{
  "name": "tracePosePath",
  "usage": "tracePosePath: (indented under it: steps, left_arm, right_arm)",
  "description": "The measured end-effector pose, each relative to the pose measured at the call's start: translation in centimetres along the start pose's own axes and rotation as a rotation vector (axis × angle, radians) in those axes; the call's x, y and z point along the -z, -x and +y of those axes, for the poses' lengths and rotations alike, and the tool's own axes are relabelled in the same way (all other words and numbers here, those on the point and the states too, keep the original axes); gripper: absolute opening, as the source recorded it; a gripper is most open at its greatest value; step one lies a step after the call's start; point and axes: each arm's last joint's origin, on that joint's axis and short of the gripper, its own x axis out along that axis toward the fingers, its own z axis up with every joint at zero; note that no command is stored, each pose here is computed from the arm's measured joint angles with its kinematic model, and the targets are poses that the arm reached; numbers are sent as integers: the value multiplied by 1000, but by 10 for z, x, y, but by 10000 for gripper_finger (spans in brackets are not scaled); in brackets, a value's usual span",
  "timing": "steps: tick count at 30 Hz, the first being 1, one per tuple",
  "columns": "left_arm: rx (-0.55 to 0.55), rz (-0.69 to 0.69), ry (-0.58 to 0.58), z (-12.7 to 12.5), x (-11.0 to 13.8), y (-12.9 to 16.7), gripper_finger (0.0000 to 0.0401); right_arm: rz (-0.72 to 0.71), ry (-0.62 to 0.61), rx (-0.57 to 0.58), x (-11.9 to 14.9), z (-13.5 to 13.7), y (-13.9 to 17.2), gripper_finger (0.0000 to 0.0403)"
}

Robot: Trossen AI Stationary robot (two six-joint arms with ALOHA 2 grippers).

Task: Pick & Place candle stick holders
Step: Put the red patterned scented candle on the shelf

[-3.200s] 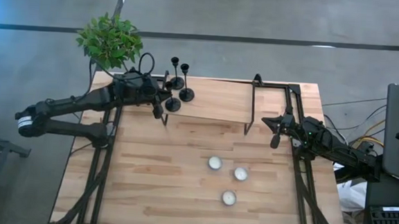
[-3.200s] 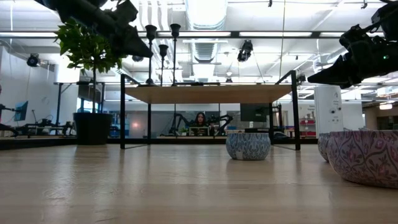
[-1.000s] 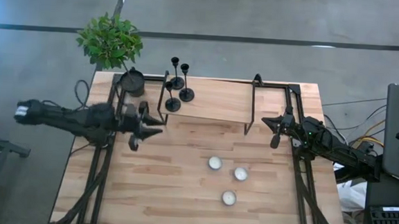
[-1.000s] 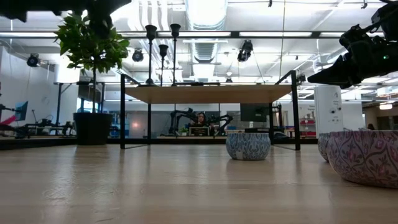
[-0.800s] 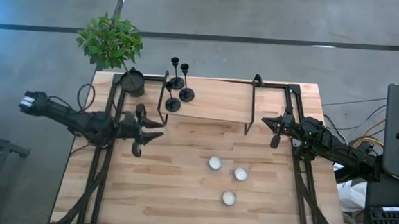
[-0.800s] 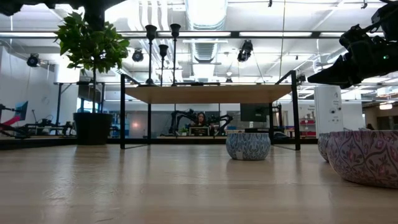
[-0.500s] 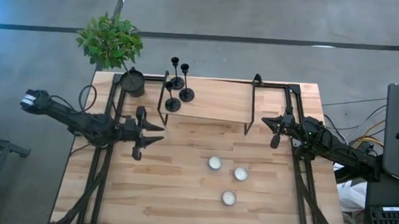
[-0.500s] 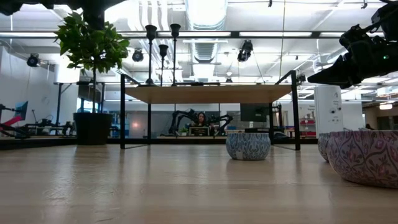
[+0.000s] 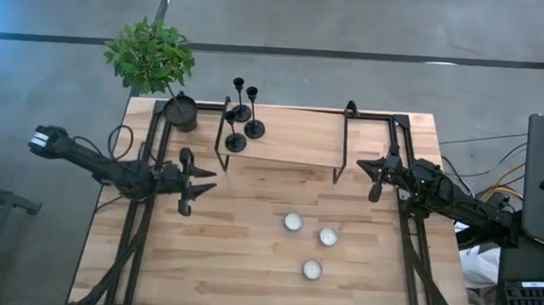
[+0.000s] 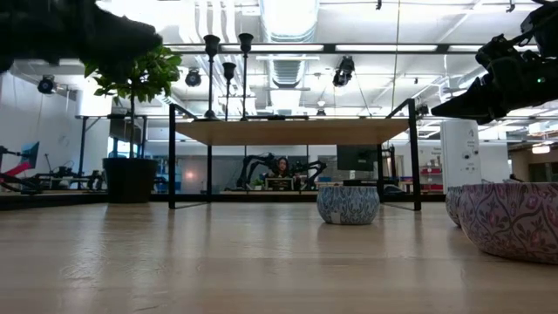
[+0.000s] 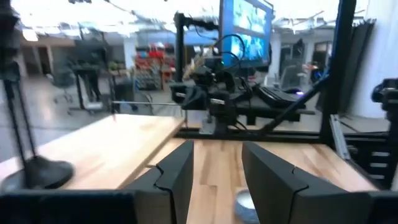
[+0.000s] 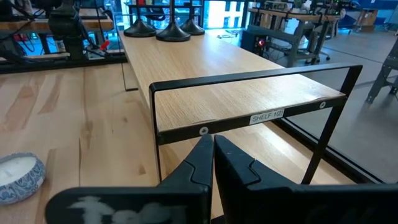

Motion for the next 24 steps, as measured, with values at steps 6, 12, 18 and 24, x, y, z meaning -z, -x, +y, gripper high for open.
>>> tracePosePath:
  steps: [6, 12, 18, 24]
  left_arm:
    - [-55, -43, -53, 10, 20, 14, 142]
    - [-123, -35, -104, 19, 19, 19, 142]
    - [-157, 20, -99, 25, 24, 25, 142]
    - [-150, 70, -88, 29, 30, 30, 142]
  right_arm:
    - [0, 0, 0, 0, 0, 0, 8]
    - [0, 0, 0, 0, 0, 0, 8]
    - [0, 0, 0, 0, 0, 0, 8]
    - [0, 0, 0, 0, 0, 0, 8]
